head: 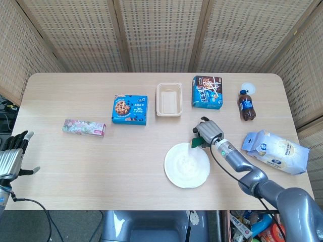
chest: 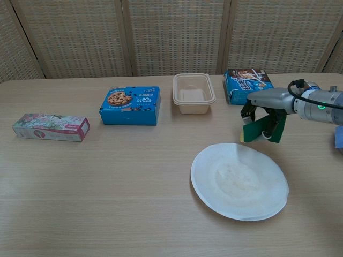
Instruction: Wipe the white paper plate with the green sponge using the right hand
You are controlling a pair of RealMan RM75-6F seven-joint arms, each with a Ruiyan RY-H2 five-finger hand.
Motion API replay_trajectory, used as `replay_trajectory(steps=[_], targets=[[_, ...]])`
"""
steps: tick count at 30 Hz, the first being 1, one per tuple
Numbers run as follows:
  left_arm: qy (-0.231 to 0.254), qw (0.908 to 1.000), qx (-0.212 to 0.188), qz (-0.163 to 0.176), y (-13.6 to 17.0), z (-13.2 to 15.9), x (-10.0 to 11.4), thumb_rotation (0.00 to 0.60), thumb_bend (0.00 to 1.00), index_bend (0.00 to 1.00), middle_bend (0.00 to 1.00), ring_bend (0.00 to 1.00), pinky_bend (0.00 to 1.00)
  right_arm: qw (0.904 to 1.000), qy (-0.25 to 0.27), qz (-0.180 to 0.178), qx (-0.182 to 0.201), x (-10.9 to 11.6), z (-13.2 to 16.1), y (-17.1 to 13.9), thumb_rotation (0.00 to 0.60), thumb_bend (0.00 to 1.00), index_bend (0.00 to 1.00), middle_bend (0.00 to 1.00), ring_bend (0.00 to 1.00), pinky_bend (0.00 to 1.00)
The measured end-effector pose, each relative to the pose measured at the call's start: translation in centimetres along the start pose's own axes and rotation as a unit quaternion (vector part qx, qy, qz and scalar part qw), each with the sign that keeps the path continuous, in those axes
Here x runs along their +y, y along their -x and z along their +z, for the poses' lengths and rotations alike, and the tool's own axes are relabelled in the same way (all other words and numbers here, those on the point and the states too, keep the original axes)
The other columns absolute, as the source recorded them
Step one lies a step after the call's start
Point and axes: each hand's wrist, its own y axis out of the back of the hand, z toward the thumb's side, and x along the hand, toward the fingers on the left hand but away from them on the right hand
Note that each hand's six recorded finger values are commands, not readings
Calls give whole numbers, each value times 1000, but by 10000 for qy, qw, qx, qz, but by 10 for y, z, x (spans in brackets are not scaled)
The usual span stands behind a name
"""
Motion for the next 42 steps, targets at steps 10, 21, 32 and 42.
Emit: replay_trajectory(steps=[10, 21, 32, 42], targets=[[-2, 10000, 15, -62, -2, 0, -2, 600, 0, 0, 0, 0, 0, 9941, -742, 433, -667, 2, -26, 1, 600, 221, 111, 0, 0, 3], [9, 9999, -117, -51, 2, 5, -3, 600, 0, 0, 0, 0, 0, 9978, -234, -219, -583, 41, -15, -35, 600, 119, 61, 0, 0, 0], [75, 9989, -400, 221, 17, 16, 7, 600, 0, 0, 0, 0, 0, 9802, 179, -1658, -1064, 63, -52, -156, 600, 0, 0, 0, 0, 0], [49, 9959, -592, 678, 36, 24, 30, 600, 0, 0, 0, 0, 0, 9619, 281, -2291, -1467, 27, -90, -273, 600, 0, 0, 0, 0, 0]])
